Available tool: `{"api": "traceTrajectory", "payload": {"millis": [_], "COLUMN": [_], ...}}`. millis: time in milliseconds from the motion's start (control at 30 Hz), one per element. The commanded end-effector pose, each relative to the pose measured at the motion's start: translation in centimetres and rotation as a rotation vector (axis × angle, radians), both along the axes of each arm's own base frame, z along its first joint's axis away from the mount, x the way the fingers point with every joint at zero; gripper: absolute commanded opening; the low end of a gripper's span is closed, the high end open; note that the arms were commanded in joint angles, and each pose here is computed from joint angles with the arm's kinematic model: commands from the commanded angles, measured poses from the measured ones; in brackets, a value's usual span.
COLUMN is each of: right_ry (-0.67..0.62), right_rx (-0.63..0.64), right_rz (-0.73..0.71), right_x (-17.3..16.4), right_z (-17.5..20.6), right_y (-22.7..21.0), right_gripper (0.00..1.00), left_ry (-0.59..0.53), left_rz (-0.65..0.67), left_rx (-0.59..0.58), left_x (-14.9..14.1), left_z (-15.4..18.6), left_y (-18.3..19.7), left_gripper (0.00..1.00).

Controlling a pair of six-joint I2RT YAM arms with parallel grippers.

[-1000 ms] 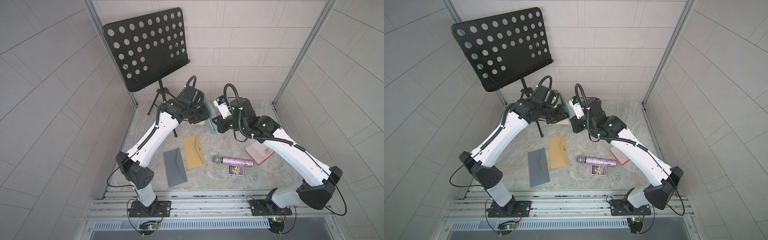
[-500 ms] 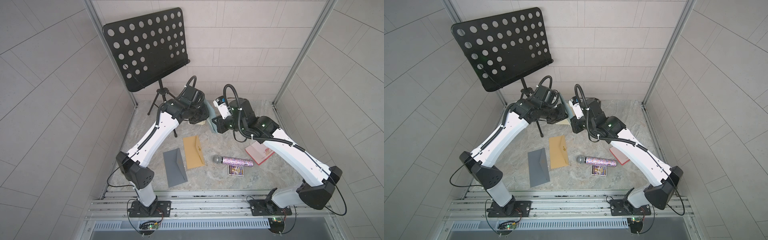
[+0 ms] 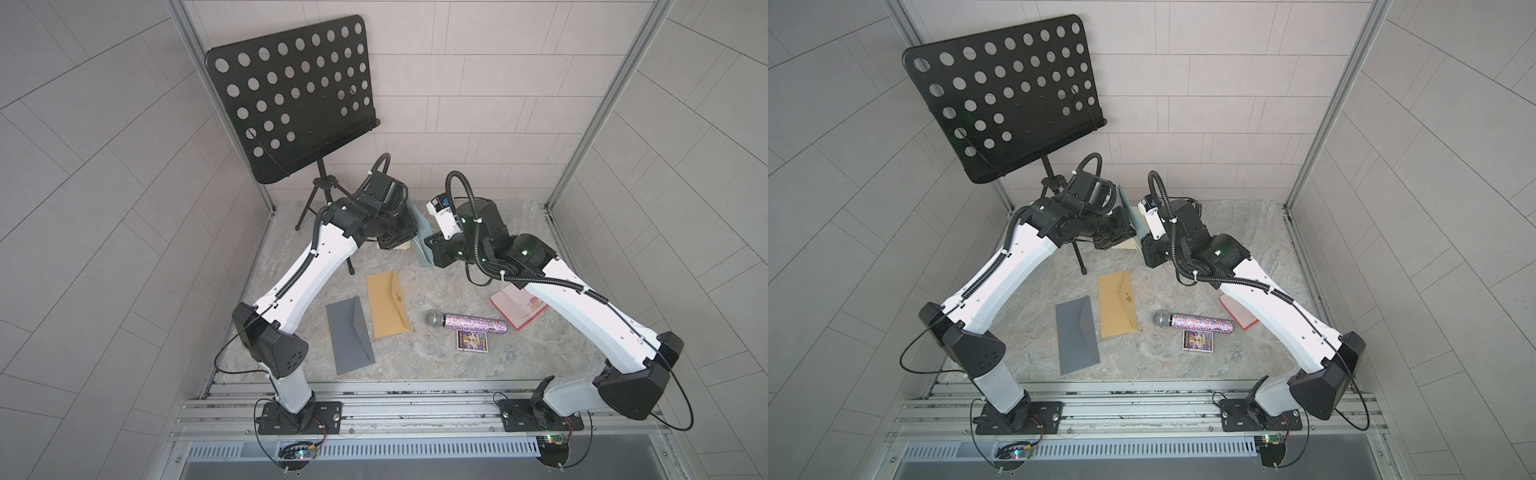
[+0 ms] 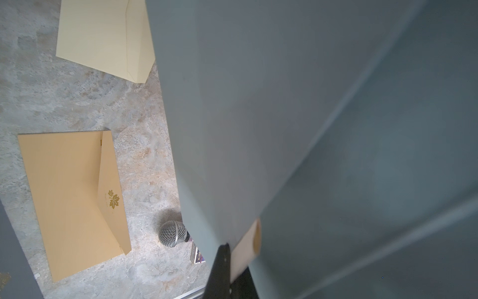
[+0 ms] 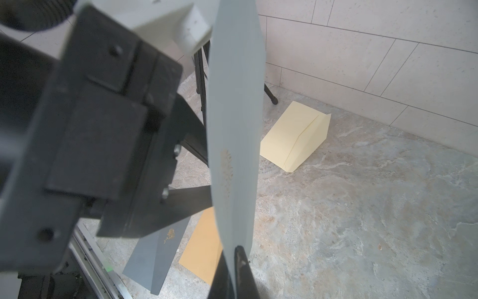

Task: Take the letter paper out of the envelope
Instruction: Take out the letter paper from the envelope.

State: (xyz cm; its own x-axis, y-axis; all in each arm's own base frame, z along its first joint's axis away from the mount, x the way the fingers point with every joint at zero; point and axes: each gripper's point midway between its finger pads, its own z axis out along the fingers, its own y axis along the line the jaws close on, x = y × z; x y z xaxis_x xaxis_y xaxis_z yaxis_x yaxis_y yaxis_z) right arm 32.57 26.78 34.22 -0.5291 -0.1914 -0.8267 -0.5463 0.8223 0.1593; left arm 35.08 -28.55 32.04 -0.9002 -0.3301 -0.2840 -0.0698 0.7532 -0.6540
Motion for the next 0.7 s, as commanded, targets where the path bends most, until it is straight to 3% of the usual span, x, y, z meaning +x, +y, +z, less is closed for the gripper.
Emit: {"api": "traceTrajectory", "payload": {"millis": [0,533,667], "right_ry": [0.064,0.073,0.073], "right_rx": [-0.090,-0.097,-0.087], "right_rz": [-0.039,-0.023,-0.018], "right_x": [0.0,-0.1,-0.2], "right_z": [-3.2,-3.9,-3.6], "right_y": [-1.0,-0.8,-0.7], "right_gripper": [0.00,0.00,0.00], "left_ry": [0.030,0.145,0.157], "left_rz": [0.008,0.044,0.029], "left_rx": [-0.080,-0.139,-0.141], "left_x": [-0.8,-0.9,-0.8], "left_z": [1.4,-0.5,-0.9], "left_y": [-0.6,-1.3,-1.6], "left_gripper": [0.00,0.00,0.07]}}
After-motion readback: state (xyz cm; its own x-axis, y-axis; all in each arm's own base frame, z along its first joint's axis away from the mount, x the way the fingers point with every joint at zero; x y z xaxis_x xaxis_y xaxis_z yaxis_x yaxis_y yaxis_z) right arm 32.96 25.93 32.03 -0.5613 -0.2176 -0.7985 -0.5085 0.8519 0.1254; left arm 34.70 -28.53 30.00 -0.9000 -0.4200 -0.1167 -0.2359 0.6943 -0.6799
